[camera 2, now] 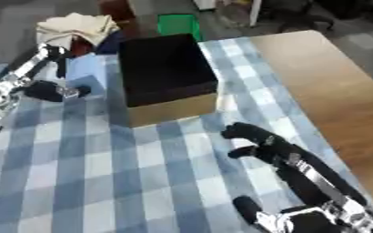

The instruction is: Pick up objects on the table and place them in the box.

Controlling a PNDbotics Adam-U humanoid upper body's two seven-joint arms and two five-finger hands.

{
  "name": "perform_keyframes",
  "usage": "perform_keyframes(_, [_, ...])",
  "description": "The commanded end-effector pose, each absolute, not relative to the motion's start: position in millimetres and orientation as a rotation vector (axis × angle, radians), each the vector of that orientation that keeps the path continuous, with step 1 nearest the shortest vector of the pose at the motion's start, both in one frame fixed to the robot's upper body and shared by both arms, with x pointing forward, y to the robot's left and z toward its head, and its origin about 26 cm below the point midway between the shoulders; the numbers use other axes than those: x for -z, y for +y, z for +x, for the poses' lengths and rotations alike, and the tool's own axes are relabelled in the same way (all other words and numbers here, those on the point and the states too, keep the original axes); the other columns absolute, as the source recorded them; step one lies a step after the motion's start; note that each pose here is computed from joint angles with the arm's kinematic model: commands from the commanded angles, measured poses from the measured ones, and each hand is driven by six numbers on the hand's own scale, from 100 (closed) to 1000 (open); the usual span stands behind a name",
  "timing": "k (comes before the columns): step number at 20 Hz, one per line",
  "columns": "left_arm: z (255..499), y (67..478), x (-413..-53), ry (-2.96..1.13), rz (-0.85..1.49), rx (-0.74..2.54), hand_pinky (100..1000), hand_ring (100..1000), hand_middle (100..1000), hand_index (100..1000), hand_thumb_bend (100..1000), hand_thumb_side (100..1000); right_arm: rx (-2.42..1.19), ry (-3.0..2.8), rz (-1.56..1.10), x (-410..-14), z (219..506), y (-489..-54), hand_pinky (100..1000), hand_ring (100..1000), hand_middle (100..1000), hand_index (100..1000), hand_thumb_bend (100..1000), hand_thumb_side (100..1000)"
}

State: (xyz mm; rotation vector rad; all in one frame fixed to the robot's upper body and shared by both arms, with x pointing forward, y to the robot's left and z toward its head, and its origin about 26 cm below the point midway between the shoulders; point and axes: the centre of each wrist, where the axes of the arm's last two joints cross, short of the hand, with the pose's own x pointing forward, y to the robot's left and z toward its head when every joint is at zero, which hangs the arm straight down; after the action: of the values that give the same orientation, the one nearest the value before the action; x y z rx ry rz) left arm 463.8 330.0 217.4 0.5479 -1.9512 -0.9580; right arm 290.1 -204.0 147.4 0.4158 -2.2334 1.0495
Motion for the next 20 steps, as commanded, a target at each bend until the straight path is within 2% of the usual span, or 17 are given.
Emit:
perform_keyframes(1, [461.5,332.8,-248.2,-2.007,0.555,0.924,997,432,253,535,458,258,-1.078,-2.260,0.423,-156.8,288.7,-203.5,797,1000,880,1000,268,317])
perform_keyframes(12, [462.1,323.5,-274.6,-2.091,0.542,0.879,981,435,268,543,452,232,-1.127,-2.273,0.494,-166.5,291.9,-190.7,797,1000,880,1000,256,331])
perform_keyframes(20, [468.5,308.2,-259.9,-2.078,0.568,0.987,976,458,342,581,510,258,-1.139,-2.272,0.513,-169.5,294.3,-187.3,797,1000,880,1000,248,340])
